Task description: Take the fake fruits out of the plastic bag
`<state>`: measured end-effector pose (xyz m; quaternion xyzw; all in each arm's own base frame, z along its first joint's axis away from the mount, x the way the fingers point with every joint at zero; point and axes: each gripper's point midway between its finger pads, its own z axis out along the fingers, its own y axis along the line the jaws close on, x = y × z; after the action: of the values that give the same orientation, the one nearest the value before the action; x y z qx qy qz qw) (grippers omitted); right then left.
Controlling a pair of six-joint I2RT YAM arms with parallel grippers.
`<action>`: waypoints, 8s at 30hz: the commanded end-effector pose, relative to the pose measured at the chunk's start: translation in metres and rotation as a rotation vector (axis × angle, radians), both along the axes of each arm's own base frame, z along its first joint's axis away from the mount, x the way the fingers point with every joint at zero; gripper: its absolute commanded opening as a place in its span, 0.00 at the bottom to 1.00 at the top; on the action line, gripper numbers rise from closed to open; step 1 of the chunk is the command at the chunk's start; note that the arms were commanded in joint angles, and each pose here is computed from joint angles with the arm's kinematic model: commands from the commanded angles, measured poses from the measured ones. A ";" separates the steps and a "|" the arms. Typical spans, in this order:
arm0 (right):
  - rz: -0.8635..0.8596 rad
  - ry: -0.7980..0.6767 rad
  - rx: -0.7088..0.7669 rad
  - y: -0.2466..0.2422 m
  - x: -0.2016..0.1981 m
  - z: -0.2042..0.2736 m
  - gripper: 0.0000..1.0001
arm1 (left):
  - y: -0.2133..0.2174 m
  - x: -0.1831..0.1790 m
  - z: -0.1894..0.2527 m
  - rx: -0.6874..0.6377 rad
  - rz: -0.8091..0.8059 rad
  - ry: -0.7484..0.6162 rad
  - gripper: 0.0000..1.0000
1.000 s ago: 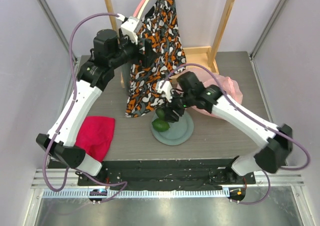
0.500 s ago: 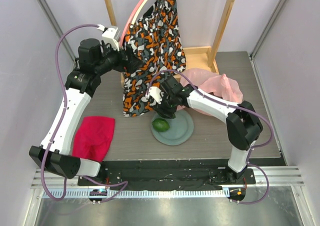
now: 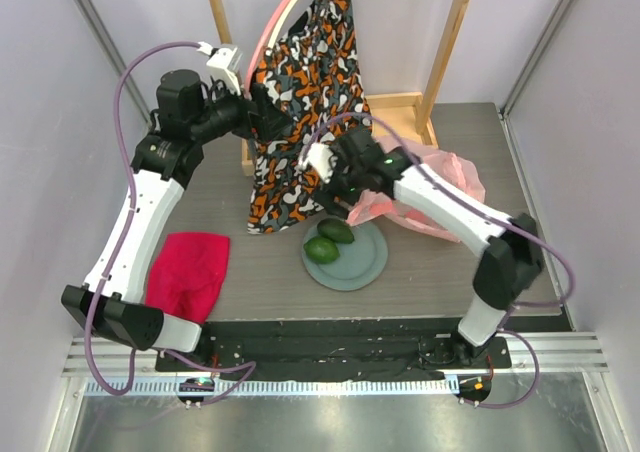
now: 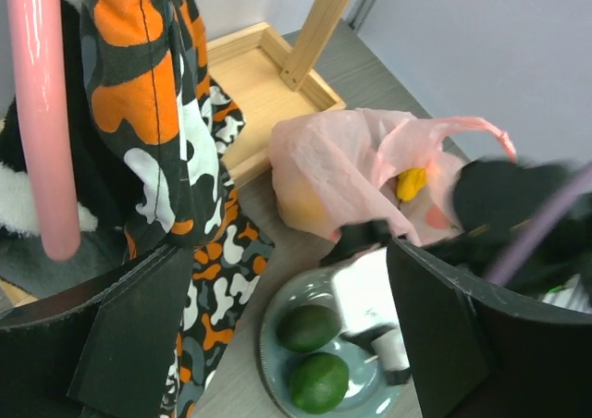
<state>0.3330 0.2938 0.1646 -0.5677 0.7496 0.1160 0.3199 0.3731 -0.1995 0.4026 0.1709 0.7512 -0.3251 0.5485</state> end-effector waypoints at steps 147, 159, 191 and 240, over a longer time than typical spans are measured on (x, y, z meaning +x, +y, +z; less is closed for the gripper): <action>-0.473 0.172 0.407 -0.170 -0.059 0.077 0.35 | -0.191 -0.129 -0.096 0.052 -0.604 0.242 0.00; -1.120 0.270 0.066 -0.282 -0.038 -0.060 0.28 | -0.189 -0.138 -0.089 0.049 -0.653 0.219 0.00; -0.635 0.420 0.285 -0.213 -0.067 -0.012 0.46 | -0.188 -0.166 -0.113 0.092 -0.689 0.290 0.00; -0.826 0.210 0.303 -0.210 -0.022 -0.005 0.46 | -0.172 -0.143 -0.163 0.200 -0.582 0.304 0.00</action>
<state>0.2748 0.0871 0.1748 -0.2169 0.9058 0.1836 0.3143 0.2249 -0.3650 0.2266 0.3729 0.7886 -0.4026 0.2775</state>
